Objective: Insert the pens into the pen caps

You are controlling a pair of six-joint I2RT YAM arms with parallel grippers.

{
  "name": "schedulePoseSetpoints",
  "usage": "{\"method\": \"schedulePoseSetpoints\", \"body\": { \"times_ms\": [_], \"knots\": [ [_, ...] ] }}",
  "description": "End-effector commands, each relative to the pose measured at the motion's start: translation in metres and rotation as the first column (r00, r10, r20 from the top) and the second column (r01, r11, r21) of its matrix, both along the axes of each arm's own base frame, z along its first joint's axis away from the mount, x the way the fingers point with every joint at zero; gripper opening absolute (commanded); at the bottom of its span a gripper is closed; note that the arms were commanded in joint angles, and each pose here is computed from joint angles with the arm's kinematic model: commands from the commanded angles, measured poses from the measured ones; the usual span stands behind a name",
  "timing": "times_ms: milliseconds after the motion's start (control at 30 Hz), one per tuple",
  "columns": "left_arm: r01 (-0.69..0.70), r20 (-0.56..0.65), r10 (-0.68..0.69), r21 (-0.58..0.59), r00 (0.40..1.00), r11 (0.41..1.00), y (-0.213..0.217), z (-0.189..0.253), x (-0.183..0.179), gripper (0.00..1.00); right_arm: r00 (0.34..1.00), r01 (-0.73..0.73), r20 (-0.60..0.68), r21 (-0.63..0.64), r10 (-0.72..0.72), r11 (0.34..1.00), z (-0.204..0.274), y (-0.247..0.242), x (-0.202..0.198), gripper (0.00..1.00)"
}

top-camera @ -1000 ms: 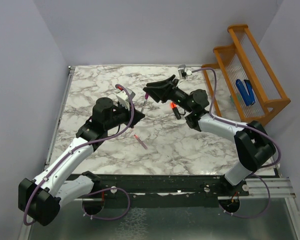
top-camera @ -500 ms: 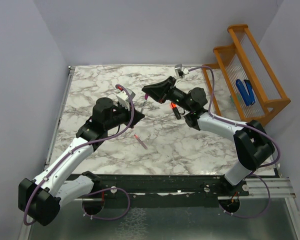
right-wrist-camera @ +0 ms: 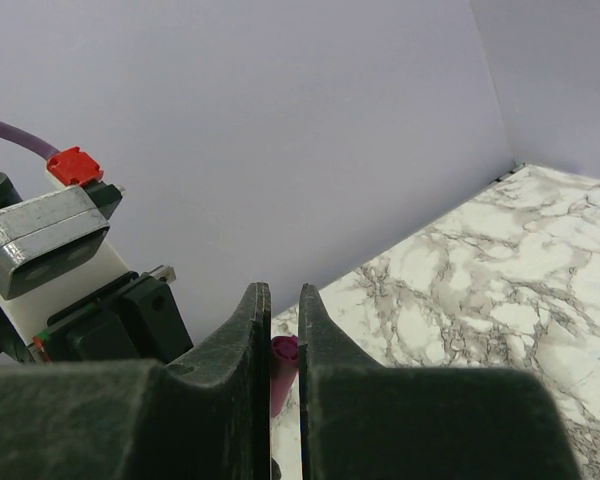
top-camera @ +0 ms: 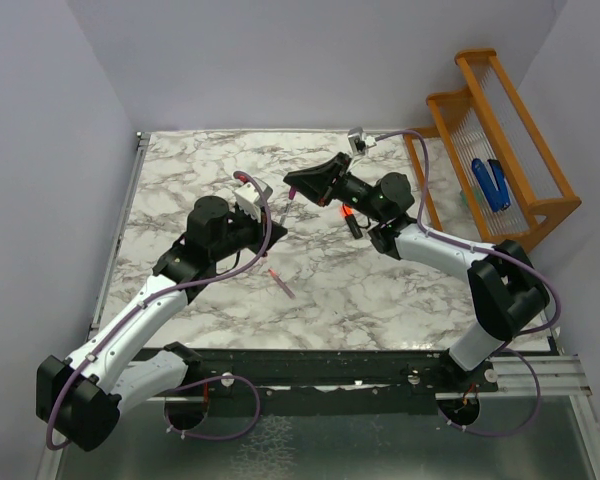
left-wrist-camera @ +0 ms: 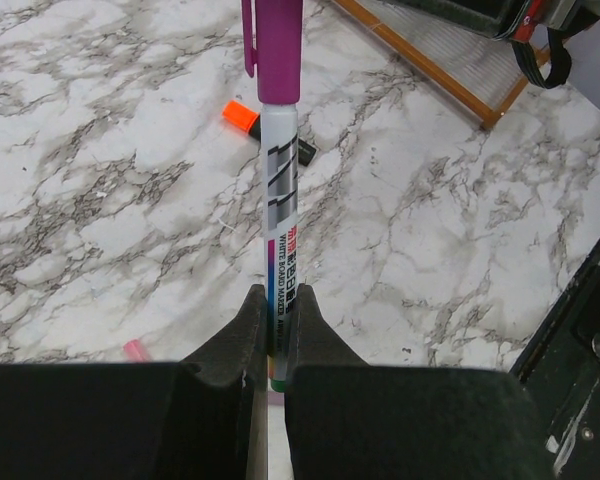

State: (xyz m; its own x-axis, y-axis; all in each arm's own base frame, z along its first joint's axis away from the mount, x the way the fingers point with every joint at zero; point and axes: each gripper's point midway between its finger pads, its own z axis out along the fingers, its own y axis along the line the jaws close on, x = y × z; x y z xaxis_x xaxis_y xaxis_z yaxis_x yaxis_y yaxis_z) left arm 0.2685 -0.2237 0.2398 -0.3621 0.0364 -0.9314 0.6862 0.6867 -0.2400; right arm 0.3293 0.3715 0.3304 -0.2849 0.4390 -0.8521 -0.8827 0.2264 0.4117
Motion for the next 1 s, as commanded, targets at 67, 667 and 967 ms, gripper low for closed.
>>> {"method": "schedulePoseSetpoints", "body": {
  "times_ms": [67,667,967],
  "knots": [
    [-0.045,0.209,0.055,-0.053,0.976,0.998,0.003,0.066,0.021,0.0,0.993,-0.089,-0.088,-0.085,0.081,0.992,-0.046,0.017,-0.017,0.0],
    [-0.031,0.365,0.065,-0.099,0.929,0.995,0.005,0.117,0.02,0.0,0.97,-0.195,-0.172,-0.135,0.171,0.971,-0.092,0.05,-0.044,0.01],
    [-0.06,0.423,0.103,-0.113,0.9,0.992,0.012,0.137,0.022,0.0,0.958,-0.234,-0.205,-0.153,0.201,0.96,-0.109,0.06,-0.056,0.0]
  ]
}}
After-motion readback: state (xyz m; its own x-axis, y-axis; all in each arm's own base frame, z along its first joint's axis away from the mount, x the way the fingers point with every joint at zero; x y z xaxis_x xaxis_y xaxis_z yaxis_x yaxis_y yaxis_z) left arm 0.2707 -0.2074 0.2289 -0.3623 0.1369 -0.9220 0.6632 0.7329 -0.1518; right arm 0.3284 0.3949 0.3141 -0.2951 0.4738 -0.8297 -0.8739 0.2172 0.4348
